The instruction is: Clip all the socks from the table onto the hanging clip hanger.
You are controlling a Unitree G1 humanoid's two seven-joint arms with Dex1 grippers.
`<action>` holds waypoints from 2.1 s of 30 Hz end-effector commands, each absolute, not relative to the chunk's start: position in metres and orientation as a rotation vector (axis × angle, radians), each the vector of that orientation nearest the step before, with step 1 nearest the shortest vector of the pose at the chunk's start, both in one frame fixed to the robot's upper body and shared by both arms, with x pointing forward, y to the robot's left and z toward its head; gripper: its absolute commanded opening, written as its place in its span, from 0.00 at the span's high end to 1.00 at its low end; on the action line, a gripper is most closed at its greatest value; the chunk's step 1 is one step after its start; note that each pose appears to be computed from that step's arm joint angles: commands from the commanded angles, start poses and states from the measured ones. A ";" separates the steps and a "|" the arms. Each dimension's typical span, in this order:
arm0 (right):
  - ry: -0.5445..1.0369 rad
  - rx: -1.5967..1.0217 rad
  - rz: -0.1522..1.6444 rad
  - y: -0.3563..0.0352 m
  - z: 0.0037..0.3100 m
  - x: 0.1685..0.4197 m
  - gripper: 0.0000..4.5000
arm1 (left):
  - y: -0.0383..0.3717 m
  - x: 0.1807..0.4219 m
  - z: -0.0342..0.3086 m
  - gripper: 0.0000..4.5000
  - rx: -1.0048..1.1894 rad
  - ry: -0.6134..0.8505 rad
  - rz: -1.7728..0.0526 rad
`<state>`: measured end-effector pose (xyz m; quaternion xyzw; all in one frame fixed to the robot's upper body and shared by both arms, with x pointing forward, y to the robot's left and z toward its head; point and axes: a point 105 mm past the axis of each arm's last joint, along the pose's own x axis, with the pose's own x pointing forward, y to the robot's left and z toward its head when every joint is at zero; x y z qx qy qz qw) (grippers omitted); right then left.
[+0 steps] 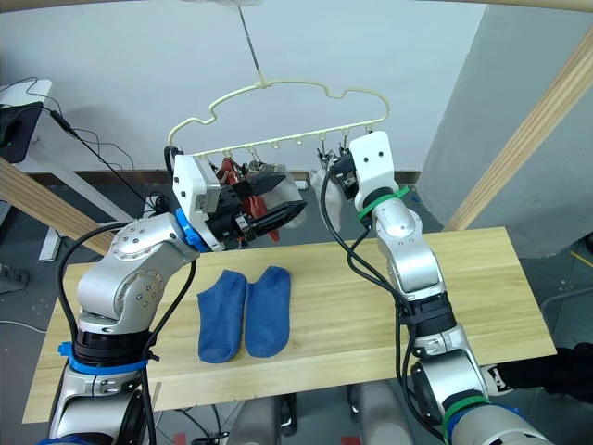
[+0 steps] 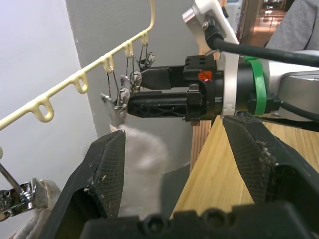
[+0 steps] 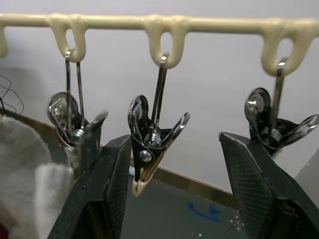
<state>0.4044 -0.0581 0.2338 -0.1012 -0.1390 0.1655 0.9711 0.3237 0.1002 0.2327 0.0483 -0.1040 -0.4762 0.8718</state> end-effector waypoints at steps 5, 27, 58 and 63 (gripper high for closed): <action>-0.359 -0.183 0.380 -0.045 0.256 0.398 0.36 | 0.097 0.319 0.245 0.23 0.105 -0.271 -1.011; -0.330 -0.087 0.360 -0.040 0.260 0.396 0.36 | 0.095 0.320 0.245 0.23 0.072 -0.266 -1.003; -0.294 0.016 0.314 -0.039 0.257 0.390 0.55 | 0.093 0.321 0.250 0.23 0.029 -0.281 -1.007; -0.292 0.030 0.310 -0.039 0.257 0.389 0.55 | 0.093 0.320 0.253 0.23 0.022 -0.287 -1.011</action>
